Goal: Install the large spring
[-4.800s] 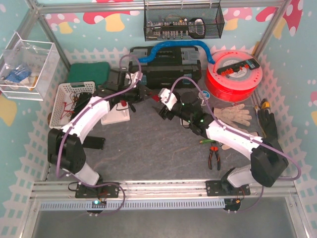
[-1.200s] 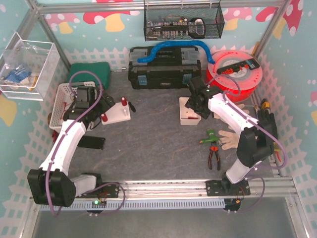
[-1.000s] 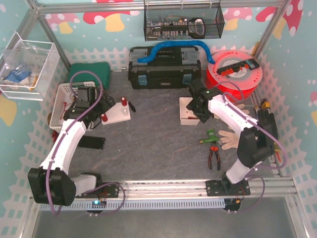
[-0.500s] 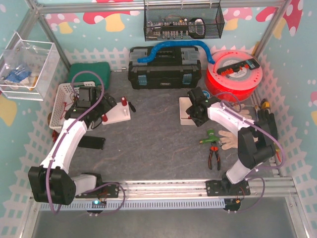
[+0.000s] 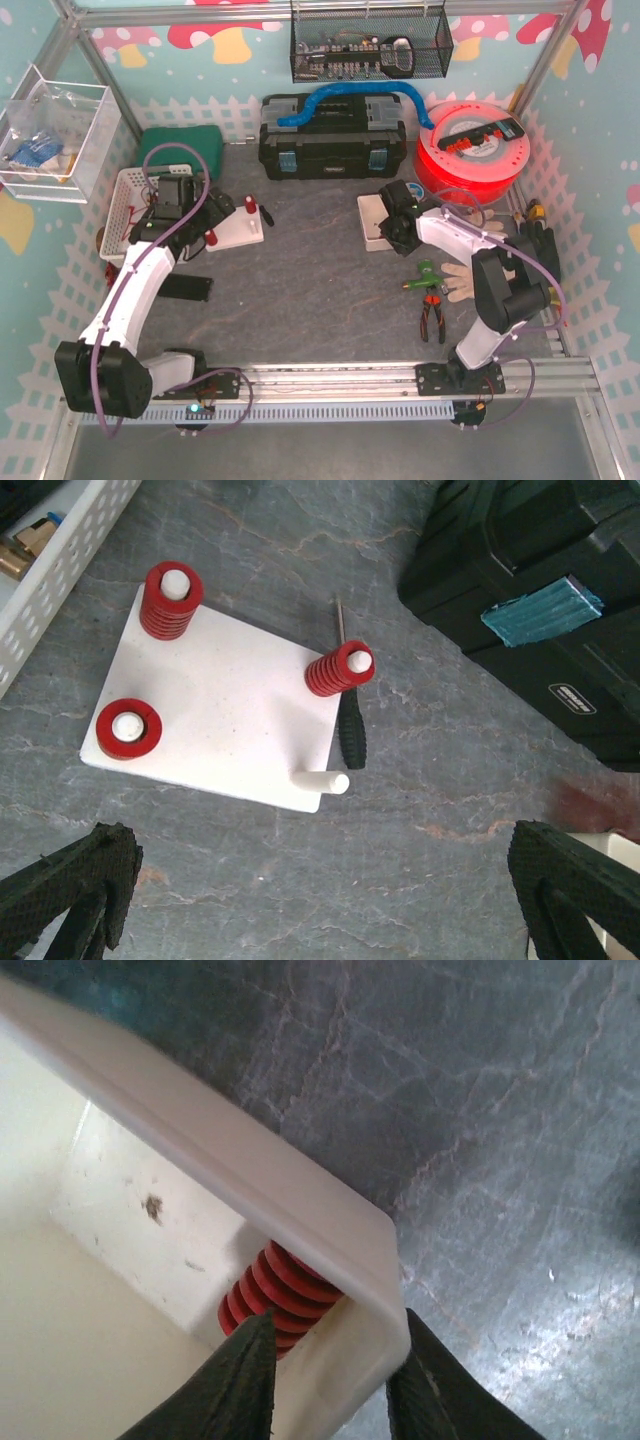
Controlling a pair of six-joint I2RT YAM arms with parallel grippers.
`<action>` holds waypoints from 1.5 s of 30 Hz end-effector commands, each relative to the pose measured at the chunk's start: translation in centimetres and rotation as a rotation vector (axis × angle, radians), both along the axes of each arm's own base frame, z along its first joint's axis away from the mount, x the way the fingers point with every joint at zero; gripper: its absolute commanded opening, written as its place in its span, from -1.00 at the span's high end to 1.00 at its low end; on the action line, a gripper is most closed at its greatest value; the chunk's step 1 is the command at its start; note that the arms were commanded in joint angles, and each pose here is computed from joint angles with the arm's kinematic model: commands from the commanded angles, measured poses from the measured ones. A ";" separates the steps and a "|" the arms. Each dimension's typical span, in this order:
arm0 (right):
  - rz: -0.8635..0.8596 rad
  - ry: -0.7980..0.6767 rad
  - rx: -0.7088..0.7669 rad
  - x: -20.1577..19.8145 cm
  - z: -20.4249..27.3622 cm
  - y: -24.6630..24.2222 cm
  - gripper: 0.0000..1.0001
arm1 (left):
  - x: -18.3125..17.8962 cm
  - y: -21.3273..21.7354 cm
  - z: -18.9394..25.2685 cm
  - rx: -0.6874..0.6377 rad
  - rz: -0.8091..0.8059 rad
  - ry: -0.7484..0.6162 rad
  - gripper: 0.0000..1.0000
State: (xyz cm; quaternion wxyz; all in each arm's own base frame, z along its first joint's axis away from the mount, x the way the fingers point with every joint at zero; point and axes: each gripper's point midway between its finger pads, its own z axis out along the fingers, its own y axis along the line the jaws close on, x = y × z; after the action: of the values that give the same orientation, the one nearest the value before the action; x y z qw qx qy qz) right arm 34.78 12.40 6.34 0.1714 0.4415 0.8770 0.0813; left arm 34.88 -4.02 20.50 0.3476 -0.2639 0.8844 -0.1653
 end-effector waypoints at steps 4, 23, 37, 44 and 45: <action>0.151 -0.057 -0.164 2.5 0.9 -1.6 0.51 | -0.3 -0.4 1.7 -0.007 -0.019 -0.045 -0.98; 0.603 -0.120 -0.390 6.2 1.2 -0.9 0.78 | -0.3 -0.3 2.5 0.015 -0.031 -0.068 -0.98; 0.586 -0.166 -0.265 7.5 6.4 1.7 0.00 | -0.4 -0.5 2.4 0.018 -0.039 -0.066 -0.98; 0.587 -0.137 -0.239 6.2 5.1 3.5 0.06 | -0.4 -0.7 2.5 0.006 -0.047 -0.068 -0.99; 0.587 -0.131 -0.239 6.1 4.9 3.7 0.07 | -0.4 -0.8 2.5 0.003 -0.050 -0.067 -0.99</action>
State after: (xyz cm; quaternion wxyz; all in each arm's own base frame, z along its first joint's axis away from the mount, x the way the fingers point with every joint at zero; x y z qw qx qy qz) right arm 42.30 15.26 12.48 0.2746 0.1351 0.9505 0.0536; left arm 34.55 -4.29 21.50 0.3609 -0.2517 0.8817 -0.1702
